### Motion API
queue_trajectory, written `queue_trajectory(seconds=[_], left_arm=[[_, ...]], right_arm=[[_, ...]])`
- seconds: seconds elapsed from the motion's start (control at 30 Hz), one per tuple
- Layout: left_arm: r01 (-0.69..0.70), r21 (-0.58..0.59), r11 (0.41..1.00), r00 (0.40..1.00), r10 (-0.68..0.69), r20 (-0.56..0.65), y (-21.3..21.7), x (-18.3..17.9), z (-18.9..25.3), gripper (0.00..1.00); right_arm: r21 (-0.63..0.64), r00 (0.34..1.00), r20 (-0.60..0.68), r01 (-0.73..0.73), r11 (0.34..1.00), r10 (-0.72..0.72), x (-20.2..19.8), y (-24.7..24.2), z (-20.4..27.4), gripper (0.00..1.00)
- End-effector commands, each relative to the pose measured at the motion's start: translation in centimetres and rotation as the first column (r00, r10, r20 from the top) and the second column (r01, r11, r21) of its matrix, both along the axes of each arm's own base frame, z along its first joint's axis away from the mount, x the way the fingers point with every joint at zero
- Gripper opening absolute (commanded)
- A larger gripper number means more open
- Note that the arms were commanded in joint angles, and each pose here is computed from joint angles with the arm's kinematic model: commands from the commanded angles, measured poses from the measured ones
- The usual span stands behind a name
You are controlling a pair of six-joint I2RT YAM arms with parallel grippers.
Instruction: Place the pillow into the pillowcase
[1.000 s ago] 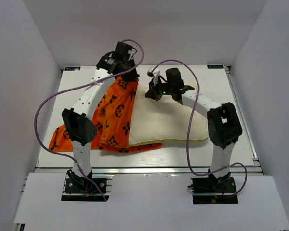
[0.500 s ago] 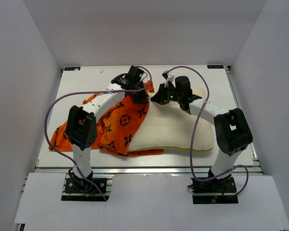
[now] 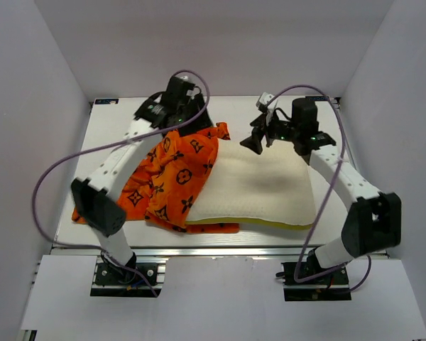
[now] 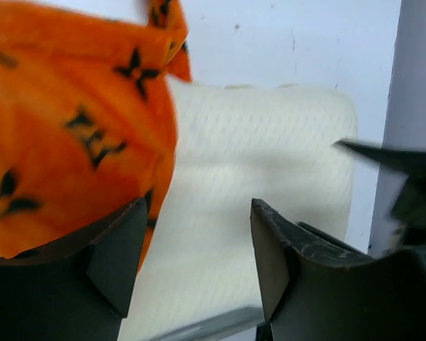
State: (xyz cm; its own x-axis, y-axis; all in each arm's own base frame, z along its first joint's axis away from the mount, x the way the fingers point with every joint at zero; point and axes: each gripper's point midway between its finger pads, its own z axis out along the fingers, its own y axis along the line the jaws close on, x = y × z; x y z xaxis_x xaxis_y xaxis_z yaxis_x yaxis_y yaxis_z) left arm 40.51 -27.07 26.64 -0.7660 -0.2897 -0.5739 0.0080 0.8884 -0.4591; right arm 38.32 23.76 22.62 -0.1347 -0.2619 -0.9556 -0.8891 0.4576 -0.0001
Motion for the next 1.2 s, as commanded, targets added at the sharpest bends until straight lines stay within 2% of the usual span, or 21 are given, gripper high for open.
queue_trajectory(seconds=[0.0, 0.03, 0.07, 0.13, 0.17, 0.2, 0.23, 0.3, 0.57, 0.7, 0.8, 0.93, 0.97, 1.03, 1.07, 1.1, 1.17], left_arm=[[0.025, 0.056, 0.998, 0.999, -0.028, 0.042, 4.5, -7.5, 3.5, 0.69], [0.050, 0.056, 0.997, 0.999, -0.051, 0.018, 4.6, -9.2, 2.7, 0.68], [0.082, 0.088, 0.993, 0.995, -0.077, -0.063, 4.6, -11.8, -0.6, 0.67], [0.112, 0.095, 0.989, 0.991, -0.104, -0.088, 5.5, -15.6, -1.4, 0.66], [0.131, 0.110, 0.985, 0.987, -0.119, -0.109, 5.2, -17.3, -2.4, 0.66], [0.139, 0.149, 0.979, 0.980, -0.115, -0.162, 5.9, -19.0, -4.8, 0.66], [0.132, 0.139, 0.982, 0.981, -0.109, -0.159, 6.1, -20.0, -4.9, 0.66], [0.147, 0.200, 0.969, 0.978, -0.113, -0.175, 6.4, -21.5, -6.8, 0.66], [0.160, 0.397, 0.904, 0.981, -0.103, -0.162, 5.9, -19.2, -11.3, 0.67], [0.167, 0.489, 0.856, 0.980, -0.089, -0.179, 5.7, -17.7, -13.6, 0.64], [0.187, 0.527, 0.829, 0.975, -0.090, -0.204, 5.9, -17.7, -15.1, 0.56], [0.181, 0.553, 0.814, 0.974, -0.069, -0.217, 7.1, -18.3, -16.1, 0.31], [0.179, 0.549, 0.817, 0.974, -0.068, -0.216, 7.2, -18.4, -16.0, 0.16], [0.166, 0.523, 0.836, 0.977, -0.069, -0.201, 7.0, -18.5, -15.1, 0.03], [0.159, 0.506, 0.847, 0.979, -0.069, -0.192, 6.8, -18.5, -14.5, 0.00], [0.148, 0.473, 0.869, 0.983, -0.078, -0.166, 6.0, -18.1, -12.9, 0.00], [0.142, 0.386, 0.912, 0.987, -0.103, -0.121, 4.7, -17.9, -9.9, 0.00]], right_arm=[[-0.062, 0.932, 0.168, -0.315, 0.947, 0.321, -6.6, 1.2, 4.4, 0.89], [-0.076, 0.922, 0.072, -0.374, 0.924, 0.380, -9.4, 1.6, 2.5, 0.89], [-0.125, 0.920, 0.065, -0.377, 0.918, 0.387, -10.3, 1.8, 1.5, 0.89], [-0.183, 0.898, 0.032, -0.425, 0.886, 0.438, -14.5, 3.7, 0.0, 0.89], [-0.248, 0.922, -0.009, -0.377, 0.892, 0.387, -15.3, 3.4, -3.2, 0.89], [-0.260, 0.923, 0.020, -0.367, 0.893, 0.385, -16.6, 3.6, -3.3, 0.89], [-0.268, 0.915, 0.029, -0.381, 0.885, 0.403, -18.0, 4.5, -4.3, 0.89], [-0.292, 0.931, 0.050, -0.332, 0.897, 0.361, -18.4, 4.4, -6.4, 0.89], [-0.366, 0.964, 0.054, -0.224, 0.903, 0.260, -15.8, 4.4, -9.4, 0.89], [-0.380, 0.965, 0.037, -0.226, 0.897, 0.259, -15.4, 4.7, -10.0, 0.90], [-0.381, 0.969, 0.022, -0.218, 0.898, 0.245, -15.4, 4.6, -10.4, 0.89], [-0.397, 0.976, 0.001, -0.201, 0.896, 0.219, -15.3, 4.2, -11.9, 0.89], [-0.402, 0.980, -0.005, -0.186, 0.896, 0.201, -15.1, 4.1, -12.6, 0.89], [-0.406, 0.983, -0.007, -0.172, 0.897, 0.186, -14.8, 4.1, -13.3, 0.81], [-0.403, 0.982, -0.010, -0.179, 0.898, 0.191, -14.8, 4.3, -13.7, 0.76], [-0.393, 0.982, -0.023, -0.180, 0.902, 0.186, -14.8, 4.5, -13.8, 0.61], [-0.368, 0.976, -0.047, -0.216, 0.904, 0.214, -15.1, 5.3, -13.8, 0.39]])
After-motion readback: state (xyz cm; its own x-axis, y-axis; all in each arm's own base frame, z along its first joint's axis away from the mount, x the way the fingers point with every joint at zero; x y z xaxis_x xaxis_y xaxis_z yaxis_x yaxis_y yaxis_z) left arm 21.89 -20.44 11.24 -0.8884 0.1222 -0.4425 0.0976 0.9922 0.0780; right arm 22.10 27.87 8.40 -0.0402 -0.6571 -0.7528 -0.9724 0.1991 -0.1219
